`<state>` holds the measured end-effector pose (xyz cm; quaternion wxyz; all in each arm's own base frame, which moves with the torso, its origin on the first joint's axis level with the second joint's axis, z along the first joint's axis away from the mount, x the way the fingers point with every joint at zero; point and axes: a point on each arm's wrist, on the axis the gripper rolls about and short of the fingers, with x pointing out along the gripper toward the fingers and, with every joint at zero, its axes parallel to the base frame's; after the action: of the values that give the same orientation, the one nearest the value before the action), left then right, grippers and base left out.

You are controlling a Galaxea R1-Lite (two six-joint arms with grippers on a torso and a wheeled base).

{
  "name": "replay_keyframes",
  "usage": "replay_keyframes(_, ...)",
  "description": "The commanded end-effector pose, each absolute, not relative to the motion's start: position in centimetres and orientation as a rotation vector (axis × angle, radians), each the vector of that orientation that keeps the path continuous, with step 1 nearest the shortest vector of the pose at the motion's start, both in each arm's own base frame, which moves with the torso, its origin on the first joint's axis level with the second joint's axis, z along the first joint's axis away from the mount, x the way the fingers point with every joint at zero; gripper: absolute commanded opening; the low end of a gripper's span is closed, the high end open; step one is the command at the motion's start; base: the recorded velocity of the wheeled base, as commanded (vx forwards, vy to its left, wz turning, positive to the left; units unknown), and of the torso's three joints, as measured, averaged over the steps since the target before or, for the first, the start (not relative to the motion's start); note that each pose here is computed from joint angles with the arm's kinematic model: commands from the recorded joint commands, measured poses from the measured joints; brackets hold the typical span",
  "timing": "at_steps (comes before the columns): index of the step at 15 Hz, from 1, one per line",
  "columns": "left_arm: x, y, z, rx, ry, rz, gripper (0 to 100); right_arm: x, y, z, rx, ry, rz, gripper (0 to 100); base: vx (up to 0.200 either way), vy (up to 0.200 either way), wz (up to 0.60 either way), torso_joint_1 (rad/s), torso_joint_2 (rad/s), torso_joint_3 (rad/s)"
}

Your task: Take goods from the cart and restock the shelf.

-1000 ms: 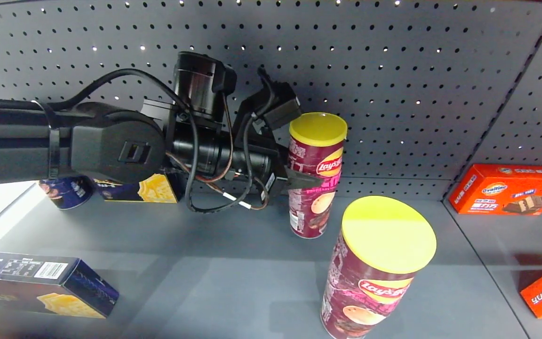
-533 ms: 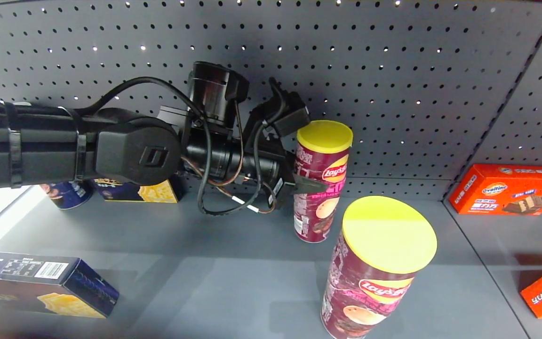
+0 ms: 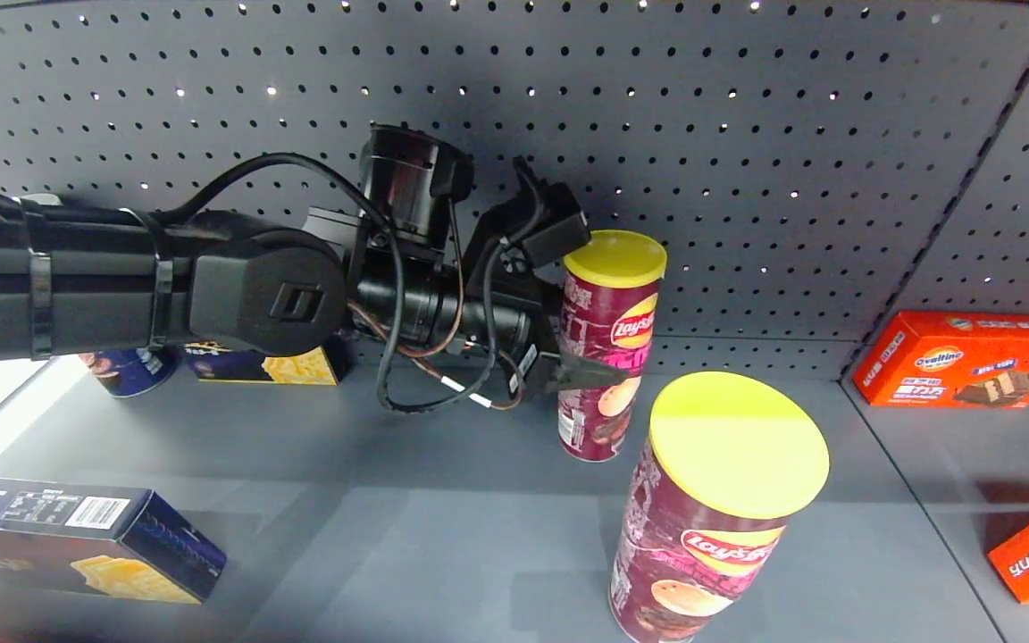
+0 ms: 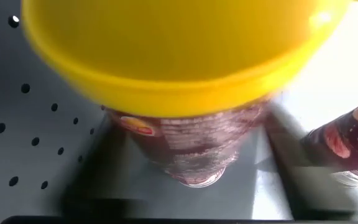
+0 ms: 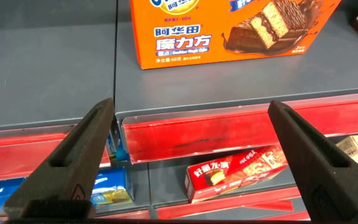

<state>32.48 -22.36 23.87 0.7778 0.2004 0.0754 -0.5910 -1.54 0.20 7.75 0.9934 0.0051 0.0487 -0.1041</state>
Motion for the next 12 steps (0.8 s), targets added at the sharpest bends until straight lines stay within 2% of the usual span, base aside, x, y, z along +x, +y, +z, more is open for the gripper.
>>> replay_keyframes(1,32.4,-22.3,24.0,0.433,0.161,-1.277,100,-1.5,0.2,7.7,0.01,0.099,-0.209,100,0.0,0.0,0.0,0.0,0.0,0.0)
replay_keyframes(4,31.8,-21.6,24.9,0.434,0.142,-1.264,100,-1.5,0.2,7.7,0.01,0.099,-0.21,100,0.0,0.0,0.0,0.0,0.0,0.0)
replay_keyframes(7,30.2,-19.5,25.9,0.436,0.138,-1.226,100,-1.5,0.2,7.7,0.01,0.099,-0.209,100,0.0,0.0,0.0,0.0,0.0,0.0)
replay_keyframes(9,29.2,-18.7,26.0,0.442,0.149,-1.204,100,-1.5,0.2,7.7,0.01,0.099,-0.209,100,0.0,0.0,0.0,0.0,0.0,0.0)
replay_keyframes(12,26.7,-17.3,25.2,0.478,0.216,-1.082,100,-1.5,0.2,7.7,0.01,0.099,-0.21,100,0.0,0.0,0.0,0.0,0.0,0.0)
